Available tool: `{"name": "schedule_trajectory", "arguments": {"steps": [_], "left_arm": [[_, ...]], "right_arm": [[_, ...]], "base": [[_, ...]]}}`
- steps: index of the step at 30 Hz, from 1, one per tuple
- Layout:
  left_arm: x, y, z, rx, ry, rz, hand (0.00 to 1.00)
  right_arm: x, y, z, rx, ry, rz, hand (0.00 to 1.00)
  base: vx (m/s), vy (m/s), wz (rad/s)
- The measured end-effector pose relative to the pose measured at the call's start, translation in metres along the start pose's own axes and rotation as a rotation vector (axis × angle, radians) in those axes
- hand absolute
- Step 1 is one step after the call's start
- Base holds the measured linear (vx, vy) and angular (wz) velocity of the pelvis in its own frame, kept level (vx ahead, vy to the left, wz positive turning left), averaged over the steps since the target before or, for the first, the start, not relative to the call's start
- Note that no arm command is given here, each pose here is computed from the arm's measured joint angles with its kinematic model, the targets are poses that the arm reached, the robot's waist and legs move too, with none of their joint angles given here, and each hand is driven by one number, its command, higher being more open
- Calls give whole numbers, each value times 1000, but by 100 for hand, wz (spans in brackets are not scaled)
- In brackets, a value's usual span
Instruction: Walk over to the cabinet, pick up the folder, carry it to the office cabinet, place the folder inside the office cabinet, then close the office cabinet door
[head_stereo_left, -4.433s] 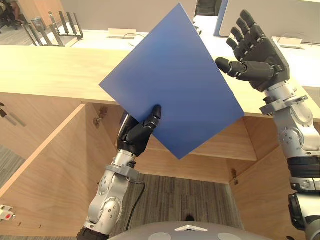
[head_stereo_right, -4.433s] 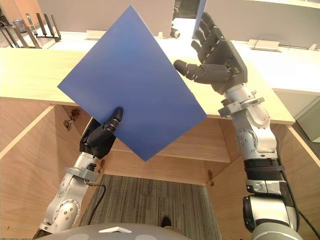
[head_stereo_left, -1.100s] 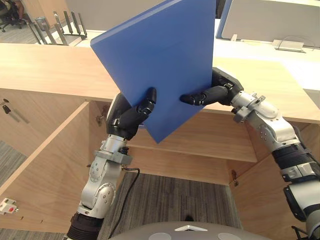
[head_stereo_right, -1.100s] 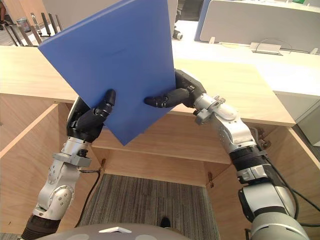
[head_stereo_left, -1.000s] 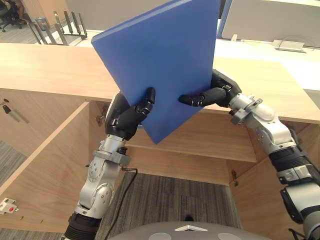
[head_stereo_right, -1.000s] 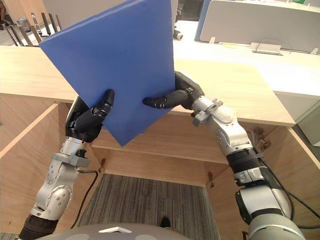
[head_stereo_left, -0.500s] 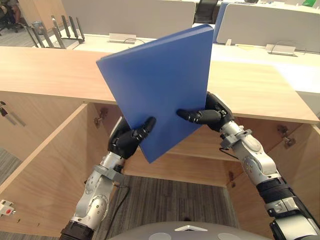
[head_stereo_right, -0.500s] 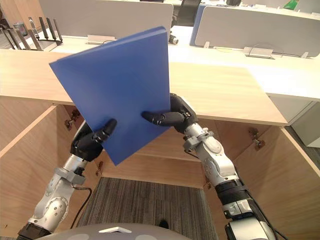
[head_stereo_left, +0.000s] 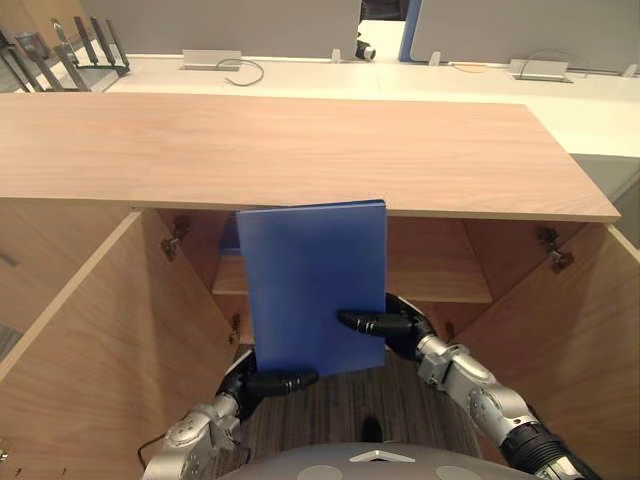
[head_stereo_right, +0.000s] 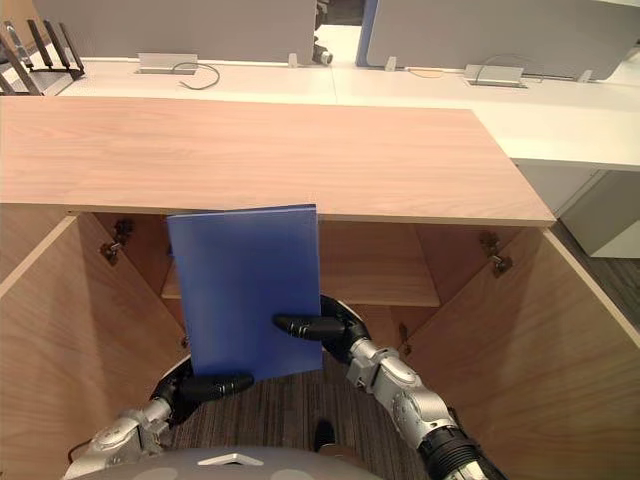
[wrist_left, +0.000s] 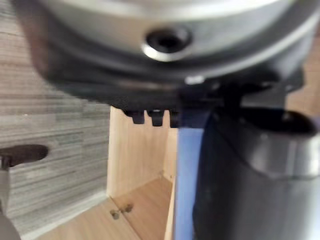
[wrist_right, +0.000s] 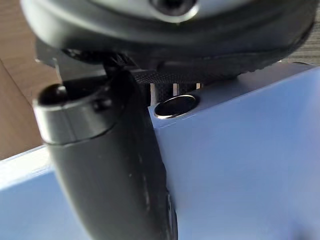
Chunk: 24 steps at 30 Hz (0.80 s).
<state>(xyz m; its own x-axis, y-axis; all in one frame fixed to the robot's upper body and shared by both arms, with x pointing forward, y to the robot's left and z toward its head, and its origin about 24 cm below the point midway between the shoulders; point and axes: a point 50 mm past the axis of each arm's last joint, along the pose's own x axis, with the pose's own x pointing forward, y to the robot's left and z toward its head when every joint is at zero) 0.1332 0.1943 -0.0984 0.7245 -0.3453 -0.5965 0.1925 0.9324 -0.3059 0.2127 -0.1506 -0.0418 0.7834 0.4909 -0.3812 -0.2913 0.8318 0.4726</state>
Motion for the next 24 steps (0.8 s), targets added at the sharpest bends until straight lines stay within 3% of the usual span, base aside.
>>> {"name": "schedule_trajectory", "arguments": {"steps": [10, 18, 24], "left_arm": [[4, 2, -32, -108, 81, 98, 100], [2, 0, -65, -58, 254, 134, 100], [2, 1, -68, -19, 289, 146, 100]], "right_arm": [[4, -2, -18, 53, 49, -31, 0], [-8, -22, -65, 79, 244, -144, 0], [-13, -32, -70, -10, 305, -141, 0]], "base": [[-3, -1, 0], [0, 0, 0], [-17, -1, 0]]}}
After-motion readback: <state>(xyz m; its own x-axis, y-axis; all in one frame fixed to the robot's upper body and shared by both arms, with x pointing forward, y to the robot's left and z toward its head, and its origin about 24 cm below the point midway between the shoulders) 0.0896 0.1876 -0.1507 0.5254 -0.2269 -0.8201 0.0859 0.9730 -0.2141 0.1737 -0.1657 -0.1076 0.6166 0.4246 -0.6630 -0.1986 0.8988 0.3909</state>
